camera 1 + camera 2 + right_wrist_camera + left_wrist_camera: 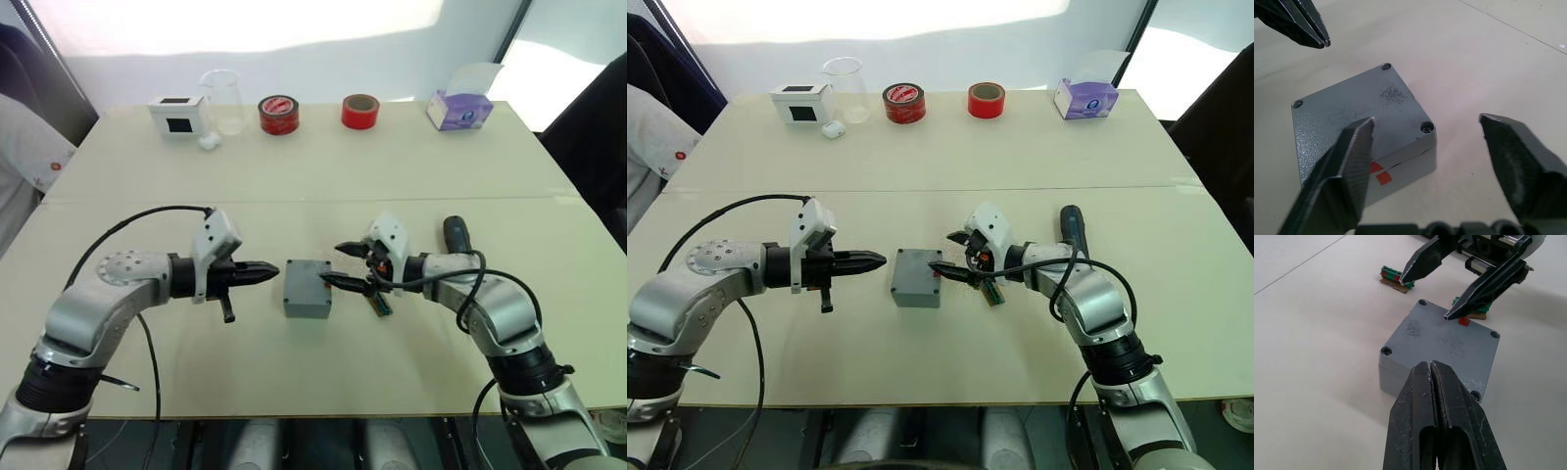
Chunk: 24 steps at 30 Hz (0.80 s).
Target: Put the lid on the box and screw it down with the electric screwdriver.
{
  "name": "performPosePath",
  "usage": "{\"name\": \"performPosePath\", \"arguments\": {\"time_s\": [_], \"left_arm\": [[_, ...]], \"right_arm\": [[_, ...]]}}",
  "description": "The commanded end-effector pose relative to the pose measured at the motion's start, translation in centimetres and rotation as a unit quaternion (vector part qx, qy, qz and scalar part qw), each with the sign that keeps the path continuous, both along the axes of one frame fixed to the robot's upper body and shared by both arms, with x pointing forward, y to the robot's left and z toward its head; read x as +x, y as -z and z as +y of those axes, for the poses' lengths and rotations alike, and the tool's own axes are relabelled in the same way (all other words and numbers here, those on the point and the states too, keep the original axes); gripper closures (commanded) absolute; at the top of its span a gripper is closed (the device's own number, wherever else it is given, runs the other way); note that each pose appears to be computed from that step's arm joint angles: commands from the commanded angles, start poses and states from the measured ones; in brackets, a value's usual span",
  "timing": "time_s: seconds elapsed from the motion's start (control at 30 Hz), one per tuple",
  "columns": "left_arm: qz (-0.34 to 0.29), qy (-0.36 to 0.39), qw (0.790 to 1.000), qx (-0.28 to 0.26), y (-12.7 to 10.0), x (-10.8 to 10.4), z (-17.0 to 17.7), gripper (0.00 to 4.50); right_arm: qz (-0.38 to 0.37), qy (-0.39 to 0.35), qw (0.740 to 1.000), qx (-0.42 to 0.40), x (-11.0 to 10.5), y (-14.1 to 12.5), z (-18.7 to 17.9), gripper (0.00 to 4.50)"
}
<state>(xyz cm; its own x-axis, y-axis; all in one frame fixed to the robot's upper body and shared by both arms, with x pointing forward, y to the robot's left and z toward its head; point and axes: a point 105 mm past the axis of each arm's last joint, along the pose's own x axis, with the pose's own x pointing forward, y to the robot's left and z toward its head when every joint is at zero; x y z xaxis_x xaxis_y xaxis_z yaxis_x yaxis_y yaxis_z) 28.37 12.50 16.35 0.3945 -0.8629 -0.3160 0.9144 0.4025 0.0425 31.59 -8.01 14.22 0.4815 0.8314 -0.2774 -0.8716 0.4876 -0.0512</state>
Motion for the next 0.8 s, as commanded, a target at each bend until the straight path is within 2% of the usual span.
{"name": "performPosePath", "arguments": {"time_s": [0.03, 0.17, 0.23, 0.33, 0.47, 0.6, 0.8], "left_arm": [[-0.032, 0.02, 0.999, -0.018, -1.7, 0.0, -0.8, 4.5], [-0.048, 0.046, 0.997, -0.031, -2.9, -0.4, -1.9, 4.5], [-0.064, 0.076, 0.995, -0.027, -3.6, -0.8, -2.8, 4.5], [-0.081, 0.119, 0.989, -0.017, -4.2, -1.3, -4.0, 4.5], [-0.096, 0.172, 0.98, -0.007, -4.6, -1.8, -5.3, 4.5], [-0.11, 0.23, 0.967, 0.001, -4.5, -2.1, -6.6, 4.5], [-0.117, 0.252, 0.961, 0.004, -3.9, -2.2, -7.1, 4.5]], "right_arm": [[-0.026, 0.028, 0.999, 0.036, 0.4, -3.3, -1.3, 0.05], [-0.01, 0.105, 0.992, 0.075, 1.3, -6.4, -4.8, 0.05], [0.013, 0.167, 0.985, 0.044, 1.9, -7.6, -8.4, 0.05], [0.087, 0.212, 0.973, 0.005, 1.3, -8.7, -11.9, 0.05], [0.204, 0.298, 0.931, -0.045, 1.1, -8.5, -15.6, 0.05], [0.305, 0.318, 0.891, -0.11, 0.1, -6.8, -18.0, 0.05], [0.386, 0.333, 0.846, -0.155, -0.3, -3.7, -19.2, 0.05]]}}
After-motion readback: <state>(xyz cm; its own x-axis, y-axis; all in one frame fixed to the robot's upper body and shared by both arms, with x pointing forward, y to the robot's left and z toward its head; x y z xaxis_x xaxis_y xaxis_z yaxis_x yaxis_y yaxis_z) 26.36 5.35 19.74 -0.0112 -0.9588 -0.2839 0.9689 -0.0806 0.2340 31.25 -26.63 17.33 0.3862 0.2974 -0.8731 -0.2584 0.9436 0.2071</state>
